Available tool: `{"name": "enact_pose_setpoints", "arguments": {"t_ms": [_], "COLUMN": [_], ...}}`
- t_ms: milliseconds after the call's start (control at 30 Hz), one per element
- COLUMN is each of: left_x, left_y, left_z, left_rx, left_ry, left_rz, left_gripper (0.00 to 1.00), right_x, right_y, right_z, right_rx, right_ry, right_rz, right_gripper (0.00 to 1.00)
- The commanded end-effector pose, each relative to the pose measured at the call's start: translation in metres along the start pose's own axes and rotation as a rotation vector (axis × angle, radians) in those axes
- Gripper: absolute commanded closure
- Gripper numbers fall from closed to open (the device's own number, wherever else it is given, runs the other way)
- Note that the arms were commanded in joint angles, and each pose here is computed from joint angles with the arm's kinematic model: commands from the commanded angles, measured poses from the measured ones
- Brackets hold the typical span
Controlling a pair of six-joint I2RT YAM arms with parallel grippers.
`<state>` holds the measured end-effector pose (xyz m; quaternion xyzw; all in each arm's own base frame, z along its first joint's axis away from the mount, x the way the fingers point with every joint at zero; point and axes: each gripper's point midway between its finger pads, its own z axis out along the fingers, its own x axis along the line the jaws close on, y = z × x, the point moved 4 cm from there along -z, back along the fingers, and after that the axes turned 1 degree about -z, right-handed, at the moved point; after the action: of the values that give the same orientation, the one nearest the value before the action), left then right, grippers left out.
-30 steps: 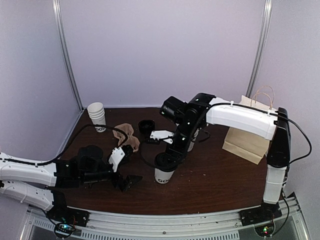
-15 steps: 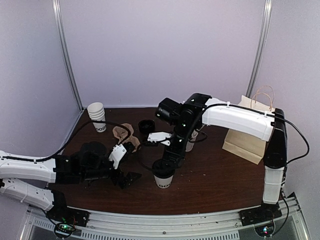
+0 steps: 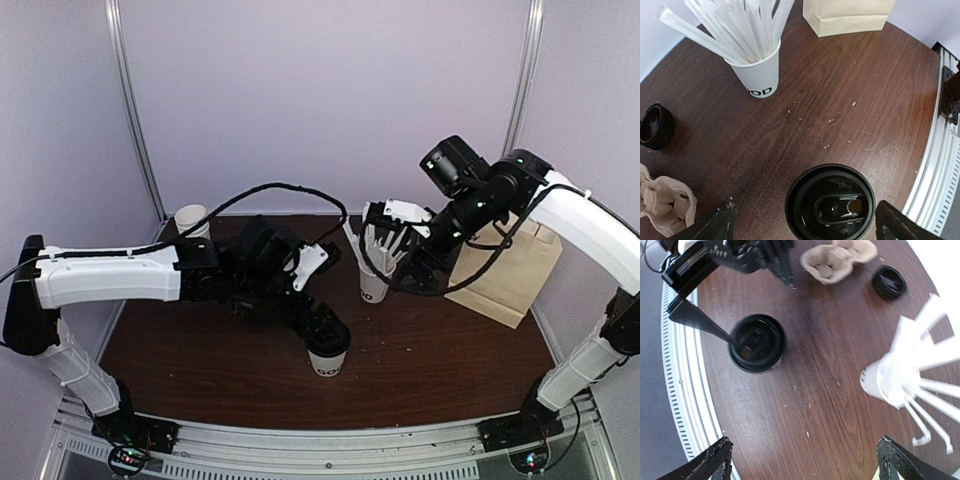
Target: Pack the takeout coffee
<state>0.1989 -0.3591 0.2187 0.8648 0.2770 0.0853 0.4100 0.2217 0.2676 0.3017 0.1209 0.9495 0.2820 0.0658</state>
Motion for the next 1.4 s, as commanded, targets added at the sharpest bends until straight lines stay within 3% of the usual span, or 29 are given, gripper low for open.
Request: {"name": "enact_pose_setpoints", "arguments": {"t_ms": [0, 200, 700, 1100, 1200, 1367], "left_x": [-0.006, -0.016, -0.028, -0.027, -0.026, -0.025], "left_y": [-0.011, -0.009, -0.023, -0.028, -0.028, -0.031], "left_z": [0.014, 0.024, 0.04, 0.047, 0.048, 0.054], "left_rx": [0.181, 0.228, 0.306, 0.304, 0.301, 0.312], "left_ry": [-0.019, -0.071, -0.122, -0.116, -0.104, -0.089], "left_rz": [0.014, 0.029, 0.049, 0.063, 0.064, 0.073], "left_gripper": [0.02, 0.02, 0.04, 0.2, 0.15, 0.15], "right_x": [-0.018, -0.04, -0.043, -0.044, -0.044, -0.044], "right_y": [-0.019, -0.038, -0.038, -0.039, -0.039, -0.039], "right_z": [-0.019, -0.039, -0.032, -0.029, -0.029, -0.03], "right_rx": [-0.081, -0.179, -0.196, -0.192, -0.192, -0.195], "right_ry": [-0.017, -0.03, 0.012, 0.012, 0.011, 0.012], "right_rz": [0.087, 0.218, 0.244, 0.249, 0.252, 0.251], "right_gripper": [0.0, 0.0, 0.0, 0.0, 0.0, 0.0]}}
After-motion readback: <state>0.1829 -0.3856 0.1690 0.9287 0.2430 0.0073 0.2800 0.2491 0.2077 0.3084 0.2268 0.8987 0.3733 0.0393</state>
